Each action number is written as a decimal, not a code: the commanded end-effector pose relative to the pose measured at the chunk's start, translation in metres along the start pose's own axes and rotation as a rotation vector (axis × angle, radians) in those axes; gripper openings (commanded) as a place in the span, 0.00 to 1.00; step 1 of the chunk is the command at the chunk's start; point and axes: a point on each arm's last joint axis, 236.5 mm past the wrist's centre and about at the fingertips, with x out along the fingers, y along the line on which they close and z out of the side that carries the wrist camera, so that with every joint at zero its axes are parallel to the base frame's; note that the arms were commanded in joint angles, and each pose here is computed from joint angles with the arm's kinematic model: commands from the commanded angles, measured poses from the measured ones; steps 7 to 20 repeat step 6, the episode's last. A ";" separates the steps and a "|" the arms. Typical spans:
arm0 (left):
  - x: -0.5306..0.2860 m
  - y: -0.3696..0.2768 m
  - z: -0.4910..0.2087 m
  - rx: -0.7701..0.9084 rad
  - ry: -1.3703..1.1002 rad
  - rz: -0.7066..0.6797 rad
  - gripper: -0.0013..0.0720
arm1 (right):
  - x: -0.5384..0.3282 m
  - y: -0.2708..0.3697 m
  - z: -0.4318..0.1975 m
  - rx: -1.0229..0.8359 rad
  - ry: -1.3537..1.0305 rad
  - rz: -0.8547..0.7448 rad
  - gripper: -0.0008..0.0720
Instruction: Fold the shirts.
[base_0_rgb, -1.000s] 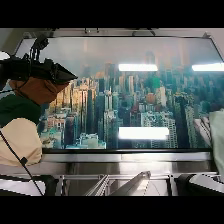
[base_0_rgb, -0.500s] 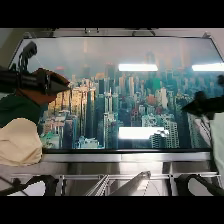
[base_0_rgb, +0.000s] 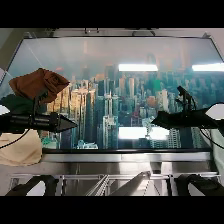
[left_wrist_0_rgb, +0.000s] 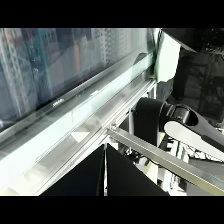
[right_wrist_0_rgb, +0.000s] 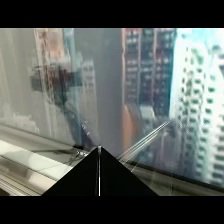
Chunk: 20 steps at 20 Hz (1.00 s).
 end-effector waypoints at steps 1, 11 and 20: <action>0.004 0.005 -0.010 -0.022 0.002 0.000 0.02 | 0.003 0.003 -0.002 -0.005 -0.002 0.006 0.04; 0.004 0.002 -0.008 -0.024 -0.006 -0.014 0.02 | 0.003 0.003 -0.002 -0.005 -0.002 0.006 0.04; 0.004 0.002 -0.008 -0.024 -0.006 -0.014 0.02 | 0.003 0.003 -0.002 -0.005 -0.002 0.006 0.04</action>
